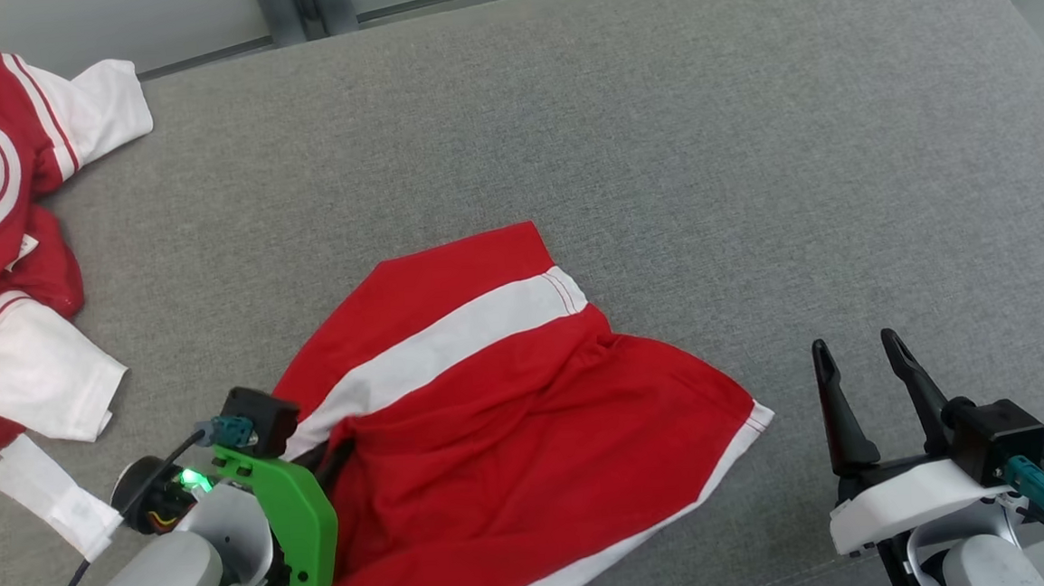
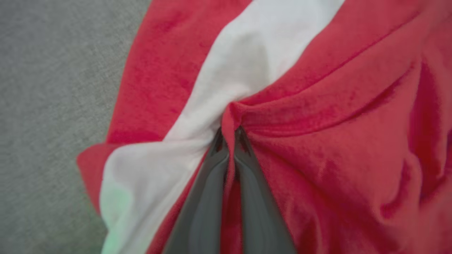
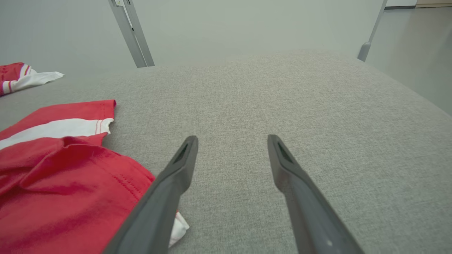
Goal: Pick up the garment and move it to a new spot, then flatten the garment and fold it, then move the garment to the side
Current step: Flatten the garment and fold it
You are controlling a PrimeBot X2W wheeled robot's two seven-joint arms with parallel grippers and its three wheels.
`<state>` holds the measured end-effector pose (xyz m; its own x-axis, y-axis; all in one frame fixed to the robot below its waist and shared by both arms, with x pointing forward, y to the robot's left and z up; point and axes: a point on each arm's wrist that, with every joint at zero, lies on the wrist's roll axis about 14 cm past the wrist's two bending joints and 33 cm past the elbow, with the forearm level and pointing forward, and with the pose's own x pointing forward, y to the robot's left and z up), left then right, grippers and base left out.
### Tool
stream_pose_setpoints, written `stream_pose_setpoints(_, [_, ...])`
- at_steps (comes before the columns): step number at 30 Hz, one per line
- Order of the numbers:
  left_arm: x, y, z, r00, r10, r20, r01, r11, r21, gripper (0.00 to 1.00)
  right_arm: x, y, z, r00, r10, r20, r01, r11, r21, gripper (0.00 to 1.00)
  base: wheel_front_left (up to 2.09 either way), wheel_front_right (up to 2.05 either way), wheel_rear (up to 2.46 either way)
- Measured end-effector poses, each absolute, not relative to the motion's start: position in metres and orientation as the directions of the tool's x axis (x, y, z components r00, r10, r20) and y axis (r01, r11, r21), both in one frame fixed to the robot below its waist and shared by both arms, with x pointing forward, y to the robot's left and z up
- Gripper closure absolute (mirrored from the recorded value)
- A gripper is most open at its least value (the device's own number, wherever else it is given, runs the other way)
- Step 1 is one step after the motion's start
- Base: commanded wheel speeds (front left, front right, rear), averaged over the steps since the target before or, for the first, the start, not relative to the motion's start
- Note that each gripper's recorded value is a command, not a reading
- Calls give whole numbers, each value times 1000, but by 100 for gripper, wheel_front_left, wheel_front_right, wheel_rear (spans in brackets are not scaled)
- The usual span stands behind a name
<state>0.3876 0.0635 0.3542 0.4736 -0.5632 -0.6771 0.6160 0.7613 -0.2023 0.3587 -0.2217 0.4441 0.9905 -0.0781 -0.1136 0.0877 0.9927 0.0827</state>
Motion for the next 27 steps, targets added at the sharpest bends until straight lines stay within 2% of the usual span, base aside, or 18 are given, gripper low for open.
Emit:
stream_pose_setpoints(11, [454,41,366,606,-556,-568,590,794,-147,100,363,-228,438,987,-95,-133,105,992,73,0,0,0,0])
stream_pose_setpoints(17, [506,39,378,692,-496,-525,547,835,-68,100,366,-230,439,986,-101,-132,110,992,65,0,0,0,0])
stream_pose_setpoints(24, [542,39,382,775,-428,-466,475,880,-18,100,359,-242,437,980,-140,-142,148,988,49,0,0,0,0])
stream_pose_setpoints(25, [543,39,382,779,-423,-463,466,885,-26,83,358,-244,438,979,-145,-142,153,987,48,0,0,0,0])
stream_pose_setpoints(26, [542,38,381,781,-424,-459,465,885,-26,51,357,-246,439,979,-151,-140,158,986,47,0,0,0,0])
stream_pose_setpoints(27, [540,36,381,780,-430,-454,469,882,-30,0,355,-247,440,978,-156,-137,163,985,46,0,0,0,0])
